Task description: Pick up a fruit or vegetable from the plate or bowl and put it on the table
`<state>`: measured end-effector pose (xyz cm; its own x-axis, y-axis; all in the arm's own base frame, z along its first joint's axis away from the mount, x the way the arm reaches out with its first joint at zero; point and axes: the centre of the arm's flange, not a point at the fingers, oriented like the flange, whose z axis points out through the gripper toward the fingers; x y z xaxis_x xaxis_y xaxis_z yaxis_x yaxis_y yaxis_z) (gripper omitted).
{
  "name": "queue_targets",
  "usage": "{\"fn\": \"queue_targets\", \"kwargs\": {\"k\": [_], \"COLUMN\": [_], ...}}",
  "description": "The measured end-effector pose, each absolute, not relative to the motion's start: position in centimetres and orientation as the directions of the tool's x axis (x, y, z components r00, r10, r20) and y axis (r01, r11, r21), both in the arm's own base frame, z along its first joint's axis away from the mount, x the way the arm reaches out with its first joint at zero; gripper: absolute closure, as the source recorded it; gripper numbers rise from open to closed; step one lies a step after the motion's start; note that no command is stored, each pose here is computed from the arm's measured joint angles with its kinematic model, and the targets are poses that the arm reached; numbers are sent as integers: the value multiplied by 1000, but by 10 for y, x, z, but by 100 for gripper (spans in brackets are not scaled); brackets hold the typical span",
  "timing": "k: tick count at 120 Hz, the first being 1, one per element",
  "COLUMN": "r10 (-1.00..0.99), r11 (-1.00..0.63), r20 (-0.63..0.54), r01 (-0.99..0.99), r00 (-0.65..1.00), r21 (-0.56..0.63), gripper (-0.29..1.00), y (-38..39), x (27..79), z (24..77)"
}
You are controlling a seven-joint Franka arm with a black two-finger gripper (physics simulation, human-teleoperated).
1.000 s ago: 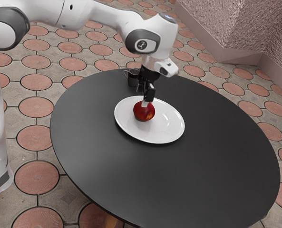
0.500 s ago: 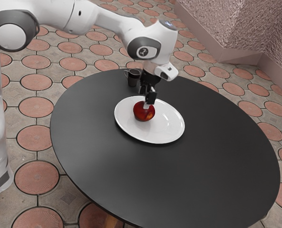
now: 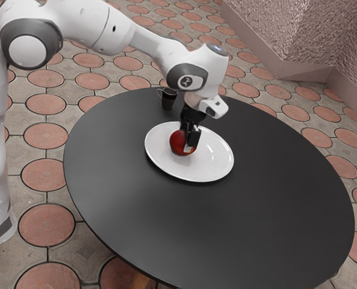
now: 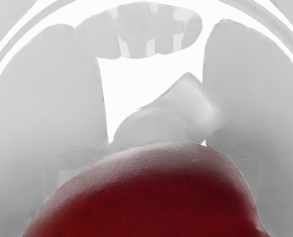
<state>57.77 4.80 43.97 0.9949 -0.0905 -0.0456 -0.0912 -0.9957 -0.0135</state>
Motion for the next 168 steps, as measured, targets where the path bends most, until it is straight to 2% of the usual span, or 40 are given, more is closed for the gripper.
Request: {"fn": "queue_targets", "kwargs": {"k": [13,23,37,55,68,72,88,113,138,168], "r10": [-91,-91,-92,-90,-87,-86,-103,-267,-337,-414], "r11": [-996,-996,-996,-996,-996,-996,-995,-963,-941,-907], "r20": [-52,-51,-45,-19,15,24,54,72,106,109], "r01": [-91,-92,-92,-91,-86,-85,-102,-268,-338,-420], "r00": [994,995,995,996,996,996,993,961,936,904], "r21": [-9,-10,-16,-26,-30,-30,-22,-6,-7,34], "gripper": [3,15,25,30,44,38,39,39,39,38], "y": [49,50,50,49,45,44,25,-82,-139,-210], "x": [579,579,579,572,561,558,549,542,538,553], "z": [433,434,439,467,500,508,539,558,576,552]}}
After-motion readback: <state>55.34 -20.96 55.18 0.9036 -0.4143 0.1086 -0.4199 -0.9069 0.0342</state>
